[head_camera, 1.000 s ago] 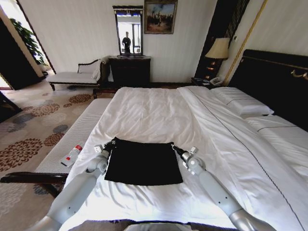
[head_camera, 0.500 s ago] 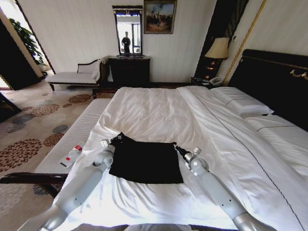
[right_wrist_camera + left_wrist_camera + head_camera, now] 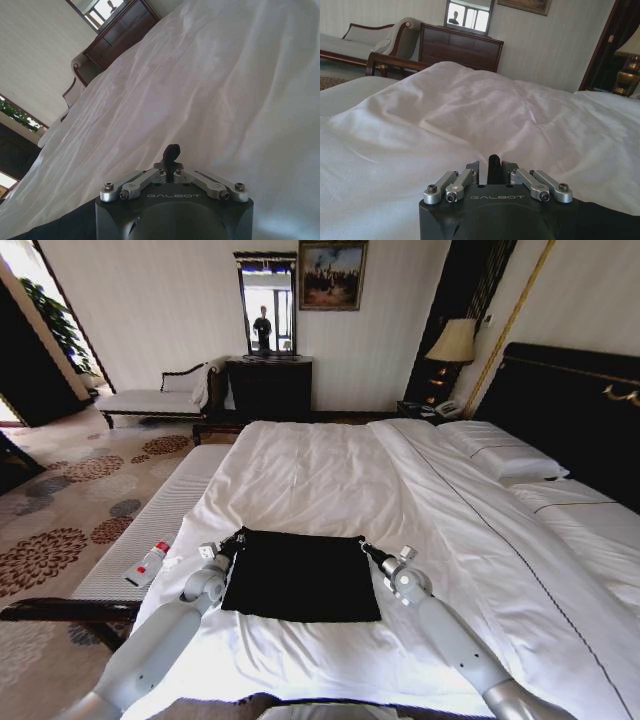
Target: Fold the clothes on the bed.
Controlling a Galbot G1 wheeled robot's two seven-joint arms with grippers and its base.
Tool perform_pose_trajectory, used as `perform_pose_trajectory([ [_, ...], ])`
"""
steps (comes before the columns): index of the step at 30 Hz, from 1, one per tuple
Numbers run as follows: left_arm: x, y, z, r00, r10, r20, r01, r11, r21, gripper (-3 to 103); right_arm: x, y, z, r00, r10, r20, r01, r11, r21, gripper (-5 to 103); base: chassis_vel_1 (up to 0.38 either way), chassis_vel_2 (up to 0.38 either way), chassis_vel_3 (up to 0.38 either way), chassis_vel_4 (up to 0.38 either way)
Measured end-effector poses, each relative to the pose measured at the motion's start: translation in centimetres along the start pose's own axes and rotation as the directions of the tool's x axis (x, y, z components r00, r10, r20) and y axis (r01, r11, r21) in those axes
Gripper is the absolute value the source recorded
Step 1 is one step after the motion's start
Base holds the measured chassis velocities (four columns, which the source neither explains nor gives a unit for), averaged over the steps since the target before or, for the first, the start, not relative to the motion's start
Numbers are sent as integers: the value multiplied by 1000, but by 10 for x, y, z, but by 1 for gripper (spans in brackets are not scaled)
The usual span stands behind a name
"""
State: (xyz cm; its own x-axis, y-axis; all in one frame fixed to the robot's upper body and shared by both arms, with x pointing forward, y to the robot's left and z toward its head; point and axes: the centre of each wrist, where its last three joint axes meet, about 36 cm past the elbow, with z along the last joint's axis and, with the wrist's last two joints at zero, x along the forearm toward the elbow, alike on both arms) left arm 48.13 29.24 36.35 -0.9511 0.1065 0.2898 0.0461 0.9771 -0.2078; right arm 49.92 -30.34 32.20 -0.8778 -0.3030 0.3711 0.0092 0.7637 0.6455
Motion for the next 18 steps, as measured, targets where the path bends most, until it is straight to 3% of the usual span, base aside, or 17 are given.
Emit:
perform_pose_trajectory([
  [2, 1, 0, -2, 1000, -3, -1, 3, 1000, -2, 38, 1, -1, -1, 1000, 1, 1, -1, 1000, 1, 2, 0, 0, 0, 0],
  [3, 1, 0, -2, 1000, -3, -1, 3, 1000, -2, 38, 1, -1, -1, 1000, 1, 1, -1, 1000, 1, 2, 0, 0, 0, 0],
  [7, 8, 4, -5, 1000, -10, -3, 10, 1000, -8, 59, 1, -1, -1, 1000, 1, 2, -1, 1000, 2, 2, 0, 0, 0, 0],
  [9, 8, 5, -6, 1000, -11, -2, 11, 1000, -10, 59, 1, 0, -1, 1000, 0, 2, 0, 1000, 2, 2, 0, 0, 0, 0],
  [11, 11, 5, -10, 1000, -5, 6, 5, 1000, -14, 70, 1, 1, -1, 1000, -1, 1, 1, 1000, 2, 2, 0, 0, 0, 0],
  [13, 10, 1, -17, 1000, 6, 18, -6, 1000, -5, 81, 1, 1, -1, 1000, -2, 0, 2, 1000, 3, 2, 0, 0, 0, 0],
  [15, 10, 0, -19, 1000, 9, 22, -9, 1000, -2, 81, 1, 1, 0, 1000, -2, 0, 2, 1000, 4, 2, 0, 0, 0, 0],
  [18, -3, -11, -32, 999, 25, 46, -27, 999, 30, 97, 2, 0, 0, 1000, -1, -2, 1, 1000, 8, 2, 0, 0, 0, 0],
])
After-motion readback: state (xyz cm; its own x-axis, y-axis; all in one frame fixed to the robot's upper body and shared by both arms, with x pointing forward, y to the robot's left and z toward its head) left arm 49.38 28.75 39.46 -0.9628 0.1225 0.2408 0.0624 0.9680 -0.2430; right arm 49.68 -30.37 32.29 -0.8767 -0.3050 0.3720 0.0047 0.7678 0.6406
